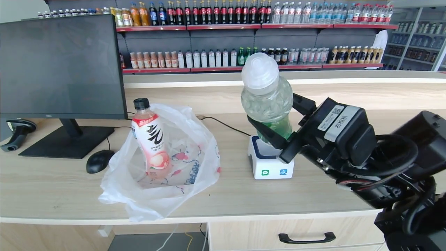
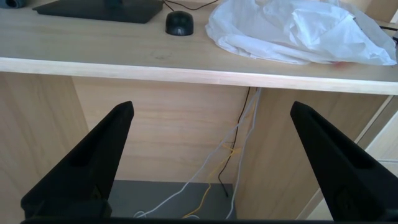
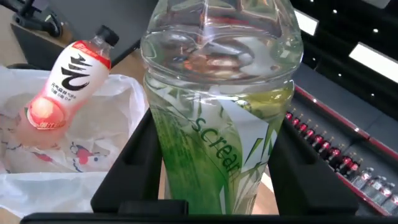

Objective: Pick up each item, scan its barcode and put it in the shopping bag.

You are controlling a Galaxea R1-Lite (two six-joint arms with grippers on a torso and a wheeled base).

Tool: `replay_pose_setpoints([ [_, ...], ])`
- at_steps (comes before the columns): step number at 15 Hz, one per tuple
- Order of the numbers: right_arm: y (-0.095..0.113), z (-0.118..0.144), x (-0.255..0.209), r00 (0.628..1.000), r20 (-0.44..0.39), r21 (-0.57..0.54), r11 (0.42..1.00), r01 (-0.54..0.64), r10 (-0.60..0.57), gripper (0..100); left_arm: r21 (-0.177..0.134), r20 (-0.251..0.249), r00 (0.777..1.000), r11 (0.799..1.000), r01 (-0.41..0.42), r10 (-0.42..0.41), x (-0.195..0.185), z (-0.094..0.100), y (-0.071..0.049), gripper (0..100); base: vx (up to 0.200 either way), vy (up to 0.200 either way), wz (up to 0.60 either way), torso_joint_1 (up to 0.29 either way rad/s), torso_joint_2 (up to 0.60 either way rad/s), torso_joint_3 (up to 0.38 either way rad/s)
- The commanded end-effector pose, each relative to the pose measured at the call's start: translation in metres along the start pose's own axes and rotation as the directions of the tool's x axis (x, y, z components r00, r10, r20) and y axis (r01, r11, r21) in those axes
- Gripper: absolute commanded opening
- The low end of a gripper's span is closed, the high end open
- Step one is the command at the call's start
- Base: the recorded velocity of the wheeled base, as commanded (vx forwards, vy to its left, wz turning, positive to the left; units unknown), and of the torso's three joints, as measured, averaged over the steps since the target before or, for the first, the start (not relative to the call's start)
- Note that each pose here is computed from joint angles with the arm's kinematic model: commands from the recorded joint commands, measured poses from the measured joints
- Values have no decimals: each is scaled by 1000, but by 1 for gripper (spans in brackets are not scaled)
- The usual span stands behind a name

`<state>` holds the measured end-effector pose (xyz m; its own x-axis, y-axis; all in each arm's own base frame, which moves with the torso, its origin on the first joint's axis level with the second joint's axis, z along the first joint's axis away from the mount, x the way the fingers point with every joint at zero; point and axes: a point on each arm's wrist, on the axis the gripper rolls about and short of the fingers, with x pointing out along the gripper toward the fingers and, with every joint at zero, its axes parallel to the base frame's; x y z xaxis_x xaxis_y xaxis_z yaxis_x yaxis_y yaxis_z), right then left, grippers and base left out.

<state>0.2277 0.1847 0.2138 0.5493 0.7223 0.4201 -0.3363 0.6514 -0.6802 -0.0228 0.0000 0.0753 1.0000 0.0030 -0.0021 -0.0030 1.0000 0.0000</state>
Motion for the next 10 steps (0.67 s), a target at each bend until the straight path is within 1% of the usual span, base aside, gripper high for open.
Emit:
replay_pose_setpoints([
  [1,-15,-26,9,999,-26,-130,991,30,-34,0,0,1,1000,1000,0,0,0,0,0,100,0,0,0,0,0,0],
  [2,-19,-30,9,999,-30,-165,986,33,-38,0,0,1,1000,1000,0,0,0,0,0,100,0,0,0,0,0,0],
  [4,-11,-40,9,999,-53,-200,980,-1,-10,0,0,1,1000,1000,0,0,0,0,0,100,0,0,0,0,0,0],
  [7,-6,-45,7,997,-73,-261,965,-27,8,0,0,1,1000,1000,0,0,0,0,0,100,0,0,0,0,0,0],
  [10,-6,-43,13,999,-34,-312,949,-30,20,0,0,1,1000,1000,0,0,0,0,0,100,0,0,0,0,0,0],
])
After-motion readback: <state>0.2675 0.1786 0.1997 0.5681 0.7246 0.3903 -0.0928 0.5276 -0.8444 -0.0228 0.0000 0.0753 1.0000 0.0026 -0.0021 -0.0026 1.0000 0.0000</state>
